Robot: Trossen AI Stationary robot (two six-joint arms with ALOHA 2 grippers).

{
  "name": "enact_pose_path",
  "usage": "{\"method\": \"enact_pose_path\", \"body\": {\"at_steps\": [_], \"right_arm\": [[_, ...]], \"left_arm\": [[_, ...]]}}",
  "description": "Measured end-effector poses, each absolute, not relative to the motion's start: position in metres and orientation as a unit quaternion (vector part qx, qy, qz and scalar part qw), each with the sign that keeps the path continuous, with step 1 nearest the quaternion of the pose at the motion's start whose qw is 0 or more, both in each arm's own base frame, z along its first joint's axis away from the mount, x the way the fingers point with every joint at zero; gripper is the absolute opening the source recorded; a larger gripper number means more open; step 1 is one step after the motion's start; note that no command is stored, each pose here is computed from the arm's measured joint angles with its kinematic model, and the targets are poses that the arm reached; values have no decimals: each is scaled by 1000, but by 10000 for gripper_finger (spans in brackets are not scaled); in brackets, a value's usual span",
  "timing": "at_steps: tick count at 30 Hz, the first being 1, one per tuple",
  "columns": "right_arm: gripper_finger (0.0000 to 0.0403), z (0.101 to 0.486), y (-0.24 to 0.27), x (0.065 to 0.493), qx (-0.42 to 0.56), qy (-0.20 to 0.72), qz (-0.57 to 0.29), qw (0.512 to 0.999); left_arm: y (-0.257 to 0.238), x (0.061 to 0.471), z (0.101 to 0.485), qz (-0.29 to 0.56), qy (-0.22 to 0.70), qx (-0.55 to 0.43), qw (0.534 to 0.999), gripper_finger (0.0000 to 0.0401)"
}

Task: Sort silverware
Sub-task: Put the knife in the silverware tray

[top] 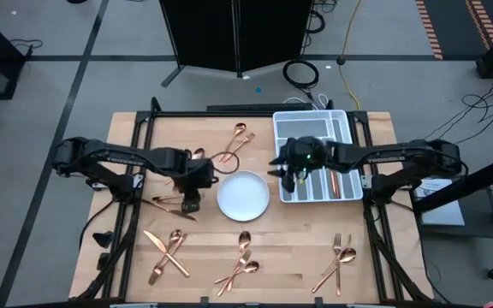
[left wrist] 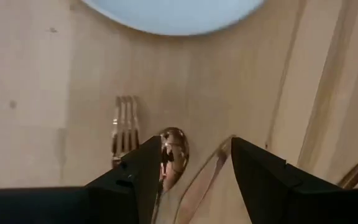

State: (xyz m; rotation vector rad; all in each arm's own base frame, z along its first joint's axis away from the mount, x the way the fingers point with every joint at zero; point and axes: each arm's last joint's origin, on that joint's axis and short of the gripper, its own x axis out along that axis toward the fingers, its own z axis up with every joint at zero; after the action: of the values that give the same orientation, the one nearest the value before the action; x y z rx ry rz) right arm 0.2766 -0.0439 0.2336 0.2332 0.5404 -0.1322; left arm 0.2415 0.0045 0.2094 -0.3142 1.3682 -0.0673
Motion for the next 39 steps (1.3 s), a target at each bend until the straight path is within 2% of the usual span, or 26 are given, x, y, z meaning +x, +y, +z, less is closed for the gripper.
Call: {"method": "enact_pose_path", "body": {"at_steps": [4, 10, 14, 18, 23, 30, 39], "right_arm": [[162, 225, -33, 289, 106, 258, -43, 959], [162, 214, -29, 307, 73, 228, -27, 971], [162, 205, -32, 310, 60, 243, -27, 968], [162, 202, -32, 309, 73, 255, -31, 964], [162, 200, -31, 308, 96, 268, -34, 958], [162, 196, -31, 305, 125, 289, -44, 948], [162, 195, -31, 305, 134, 291, -47, 946]], "left_arm": [[-8, 240, 202, -36, 664, -140, 734, 189], [-21, 223, 194, -13, 754, -141, 642, 189], [-23, 214, 189, -1, 799, -130, 588, 189], [-23, 214, 172, -6, 808, -132, 574, 189], [-23, 212, 158, -27, 838, -110, 534, 189], [-32, 218, 143, -41, 842, -64, 534, 189], [-35, 212, 129, -49, 858, -29, 510, 189]]}}
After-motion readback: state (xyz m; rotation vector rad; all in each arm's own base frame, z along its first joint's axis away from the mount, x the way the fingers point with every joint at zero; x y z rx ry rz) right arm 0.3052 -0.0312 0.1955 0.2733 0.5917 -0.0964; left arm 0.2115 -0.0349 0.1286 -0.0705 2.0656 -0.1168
